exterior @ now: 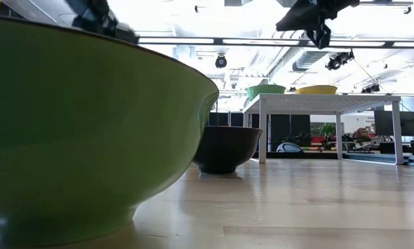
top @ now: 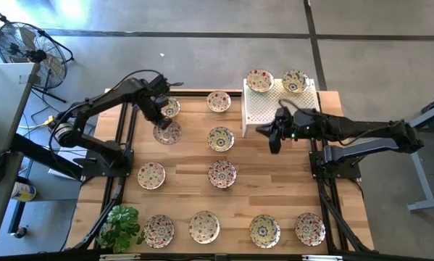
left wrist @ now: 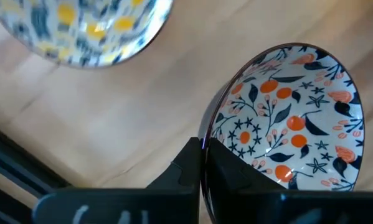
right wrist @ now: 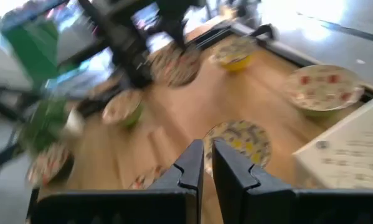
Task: Pick & Place Mini bowls
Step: Put the black patterned bowl on the shelf
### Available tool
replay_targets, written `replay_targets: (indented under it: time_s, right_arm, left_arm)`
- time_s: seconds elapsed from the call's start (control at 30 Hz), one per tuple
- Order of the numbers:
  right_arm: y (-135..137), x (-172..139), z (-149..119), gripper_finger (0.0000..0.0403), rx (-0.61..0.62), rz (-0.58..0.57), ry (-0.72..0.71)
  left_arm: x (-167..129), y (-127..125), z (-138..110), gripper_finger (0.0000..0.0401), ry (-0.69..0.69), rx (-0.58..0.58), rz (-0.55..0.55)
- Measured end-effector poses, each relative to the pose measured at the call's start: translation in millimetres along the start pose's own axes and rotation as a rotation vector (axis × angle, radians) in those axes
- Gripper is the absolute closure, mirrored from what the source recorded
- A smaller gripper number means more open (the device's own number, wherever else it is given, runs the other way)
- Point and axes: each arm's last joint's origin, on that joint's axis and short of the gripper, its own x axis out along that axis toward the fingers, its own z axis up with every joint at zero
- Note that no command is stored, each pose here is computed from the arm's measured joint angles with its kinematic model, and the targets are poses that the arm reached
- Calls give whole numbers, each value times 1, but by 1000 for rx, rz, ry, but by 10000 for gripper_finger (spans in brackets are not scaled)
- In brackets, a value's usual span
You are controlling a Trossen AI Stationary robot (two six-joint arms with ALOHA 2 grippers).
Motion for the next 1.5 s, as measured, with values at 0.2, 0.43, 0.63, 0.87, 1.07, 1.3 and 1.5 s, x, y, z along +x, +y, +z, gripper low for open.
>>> replay_targets:
  time_s: [0.2, 0.43, 0.63, 0.87, 1.07, 1.3, 1.5]
  right_arm:
    - [13, 18, -14, 369, -154, 50, 85]
    - [26, 48, -8, 318, -351, 51, 135]
    - [40, 77, 6, 284, -627, 51, 227]
    - [58, 110, 1, 277, -945, 69, 314]
    - [66, 125, -4, 277, -1077, 89, 334]
    - [65, 135, -11, 276, -1155, 123, 363]
    - [65, 143, -15, 277, -1166, 151, 358]
  left_arm:
    - [-32, -36, 18, 397, -47, 14, -70]
    - [-23, -67, 41, 398, 14, 28, -140]
    - [-2, -91, 57, 399, 84, 66, -188]
    - [10, -118, 70, 399, 72, 105, -258]
    - [8, -129, 75, 399, 21, 118, -341]
    - [8, -137, 73, 399, 20, 128, -380]
    - [8, -141, 75, 399, 3, 137, -416]
